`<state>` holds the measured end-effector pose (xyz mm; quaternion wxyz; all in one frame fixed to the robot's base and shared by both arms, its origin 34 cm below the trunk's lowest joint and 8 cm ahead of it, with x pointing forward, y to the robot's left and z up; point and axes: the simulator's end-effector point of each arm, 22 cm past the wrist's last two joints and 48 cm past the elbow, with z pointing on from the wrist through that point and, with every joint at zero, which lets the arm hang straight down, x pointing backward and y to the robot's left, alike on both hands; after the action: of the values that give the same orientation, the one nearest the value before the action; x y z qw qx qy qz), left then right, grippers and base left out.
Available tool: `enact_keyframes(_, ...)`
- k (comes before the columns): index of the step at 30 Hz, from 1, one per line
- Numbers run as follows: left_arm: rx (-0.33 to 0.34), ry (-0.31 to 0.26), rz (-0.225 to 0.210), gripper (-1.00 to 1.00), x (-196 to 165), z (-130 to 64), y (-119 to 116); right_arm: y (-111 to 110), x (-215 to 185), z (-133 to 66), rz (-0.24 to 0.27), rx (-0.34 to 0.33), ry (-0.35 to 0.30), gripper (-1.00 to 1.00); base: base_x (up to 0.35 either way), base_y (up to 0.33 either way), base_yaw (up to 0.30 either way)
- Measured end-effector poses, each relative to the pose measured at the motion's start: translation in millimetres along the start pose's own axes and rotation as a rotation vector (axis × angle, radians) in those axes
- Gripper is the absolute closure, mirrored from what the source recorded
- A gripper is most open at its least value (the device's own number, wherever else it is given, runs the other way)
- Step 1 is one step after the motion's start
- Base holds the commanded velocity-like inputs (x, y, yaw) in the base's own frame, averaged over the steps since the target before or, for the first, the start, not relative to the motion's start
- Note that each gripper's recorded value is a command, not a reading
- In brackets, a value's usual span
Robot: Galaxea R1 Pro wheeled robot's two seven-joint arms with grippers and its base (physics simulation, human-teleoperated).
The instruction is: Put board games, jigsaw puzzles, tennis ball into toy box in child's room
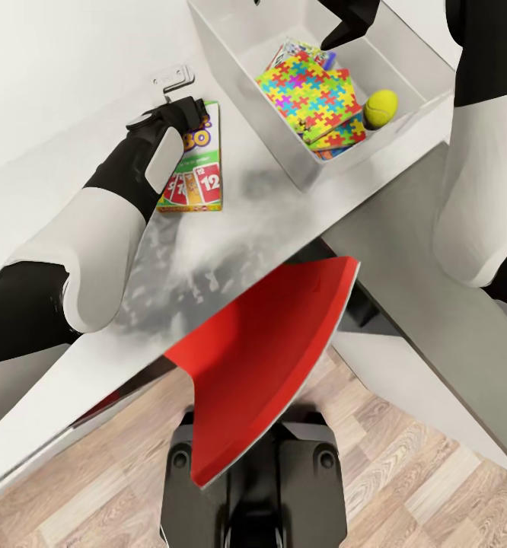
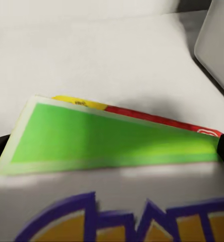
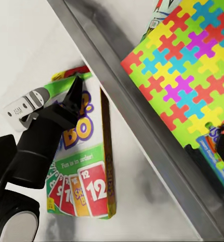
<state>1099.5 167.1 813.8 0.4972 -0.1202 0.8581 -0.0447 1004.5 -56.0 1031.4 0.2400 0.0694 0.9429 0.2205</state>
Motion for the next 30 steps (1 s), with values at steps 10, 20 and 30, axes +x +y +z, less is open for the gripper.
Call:
enact_keyframes(10, 0.003, -0.003, 0.000, -1.00, 0.3, 0.1, -0.8, 1.8, 1.5, 1.2, -0.003, -0.002, 0.004, -1.00, -0.088, -0.007, 0.000)
enact_keyframes(20, 0.004, -0.003, 0.000, -1.00, 0.2, 0.1, -0.9, 2.6, 1.5, 0.9, -0.005, -0.004, 0.004, -1.00, -0.111, 0.000, 0.000)
enact_keyframes(30, 0.005, -0.002, 0.000, -1.00, 0.4, 0.3, -1.1, 5.9, -4.4, -3.9, -0.007, -0.008, -0.009, -1.00, -0.149, -0.023, 0.000)
